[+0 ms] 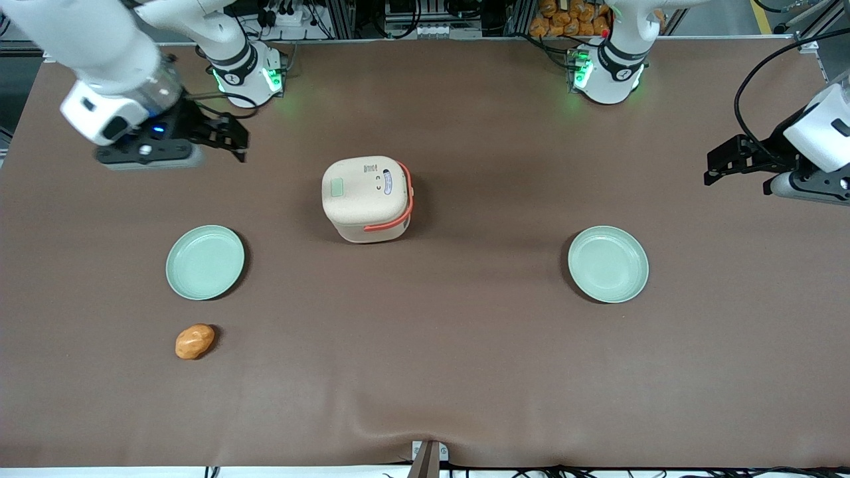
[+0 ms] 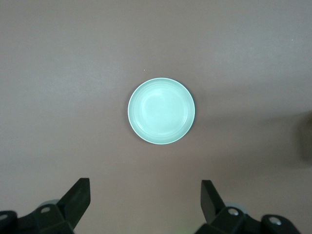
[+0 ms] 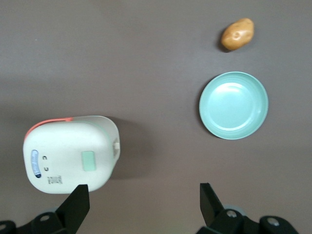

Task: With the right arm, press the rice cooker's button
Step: 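Move the right gripper, fingers closed, over the rice cooker lid, then lower the closed right gripper onto the pale green lid button and press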

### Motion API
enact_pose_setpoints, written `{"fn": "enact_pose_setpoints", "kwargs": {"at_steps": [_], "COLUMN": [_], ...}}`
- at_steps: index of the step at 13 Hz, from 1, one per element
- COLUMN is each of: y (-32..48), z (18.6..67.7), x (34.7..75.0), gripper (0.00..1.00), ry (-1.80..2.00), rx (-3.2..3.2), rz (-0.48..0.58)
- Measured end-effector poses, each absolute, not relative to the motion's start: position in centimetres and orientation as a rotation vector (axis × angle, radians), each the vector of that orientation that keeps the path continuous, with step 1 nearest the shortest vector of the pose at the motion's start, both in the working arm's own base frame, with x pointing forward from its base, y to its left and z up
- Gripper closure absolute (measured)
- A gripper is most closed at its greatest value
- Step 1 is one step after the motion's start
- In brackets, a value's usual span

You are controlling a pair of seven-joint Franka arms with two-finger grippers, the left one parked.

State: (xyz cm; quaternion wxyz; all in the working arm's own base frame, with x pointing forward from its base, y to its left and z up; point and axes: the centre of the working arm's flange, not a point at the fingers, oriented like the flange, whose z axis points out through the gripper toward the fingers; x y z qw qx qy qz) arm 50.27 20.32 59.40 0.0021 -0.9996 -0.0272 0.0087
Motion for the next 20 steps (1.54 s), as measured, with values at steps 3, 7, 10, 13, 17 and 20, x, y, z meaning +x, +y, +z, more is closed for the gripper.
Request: {"fn": "enact_pose_setpoints", "kwargs": {"at_steps": [3,7,10,13,17,20], "y": [24.4,27.3,29.6,31.0,32.4,33.8], "z": [57.2,54.0,50.4,47.3,44.3,42.5], "x": [50.0,49.9,49.6,48.3,46.9,45.8], "gripper": [0.0,0.0,0.07,0.44,0.89,0.99], "ry": [-0.078,-0.115,-0.163,-0.169,-0.149,-0.143], "rx": [-3.152,-3.18,-3.2,-3.216,-3.225,-3.229], "rz": [0.049,0.109,0.15,0.187,0.186,0.176]}}
